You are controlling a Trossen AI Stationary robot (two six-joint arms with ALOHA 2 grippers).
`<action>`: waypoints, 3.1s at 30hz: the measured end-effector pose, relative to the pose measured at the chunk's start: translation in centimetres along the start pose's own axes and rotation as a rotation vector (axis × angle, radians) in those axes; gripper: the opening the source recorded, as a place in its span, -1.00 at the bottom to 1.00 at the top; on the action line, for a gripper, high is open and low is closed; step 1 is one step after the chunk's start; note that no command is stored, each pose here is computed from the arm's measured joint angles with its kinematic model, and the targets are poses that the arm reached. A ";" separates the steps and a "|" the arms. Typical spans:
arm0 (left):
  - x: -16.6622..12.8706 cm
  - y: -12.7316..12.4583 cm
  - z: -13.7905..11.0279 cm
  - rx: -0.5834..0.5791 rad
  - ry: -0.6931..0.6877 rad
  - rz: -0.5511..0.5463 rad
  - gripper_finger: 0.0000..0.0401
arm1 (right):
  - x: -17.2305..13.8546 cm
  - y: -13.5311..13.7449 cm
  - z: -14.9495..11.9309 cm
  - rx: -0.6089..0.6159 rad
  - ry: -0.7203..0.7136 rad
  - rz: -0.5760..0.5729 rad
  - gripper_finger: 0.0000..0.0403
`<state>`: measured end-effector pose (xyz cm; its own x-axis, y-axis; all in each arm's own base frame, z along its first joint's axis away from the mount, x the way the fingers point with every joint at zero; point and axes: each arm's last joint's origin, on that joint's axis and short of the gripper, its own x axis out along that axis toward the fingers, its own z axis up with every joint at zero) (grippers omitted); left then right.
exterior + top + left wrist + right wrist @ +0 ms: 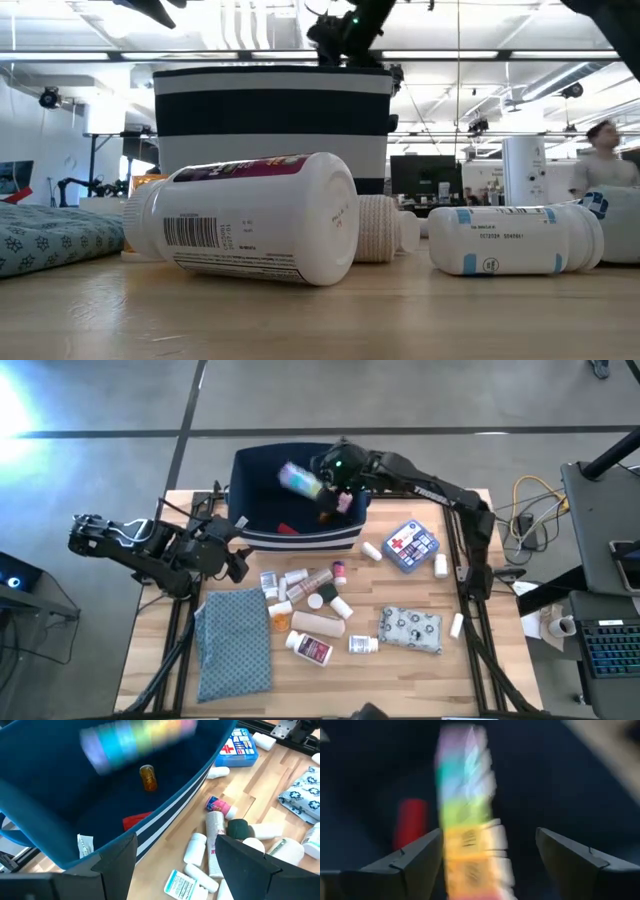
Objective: Pick & place medical supplies in basket/bin
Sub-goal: Put the small white pill bottle into the blue bin
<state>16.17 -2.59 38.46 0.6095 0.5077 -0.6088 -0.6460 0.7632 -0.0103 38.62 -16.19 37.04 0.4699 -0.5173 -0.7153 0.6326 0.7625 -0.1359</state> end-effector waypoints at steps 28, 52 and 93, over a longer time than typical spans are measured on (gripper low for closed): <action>-0.1 0.1 0.0 0.055 -0.002 -0.001 0.24 | -12.1 -4.3 -14.4 0.349 0.255 -0.104 0.62; 0.0 0.0 0.0 0.055 -0.001 0.000 0.24 | -4.8 -3.7 -30.4 0.796 0.731 -0.557 0.47; 0.0 -0.1 0.1 0.021 -0.004 -0.009 0.24 | -0.2 -3.1 -30.8 0.890 0.662 -0.468 -0.27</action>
<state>16.23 -2.61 38.52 0.6172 0.5023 -0.6056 -0.6306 0.7761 0.0010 17.62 -6.49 16.47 -0.1612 -0.1741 -0.9714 0.9830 -0.1160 -0.1423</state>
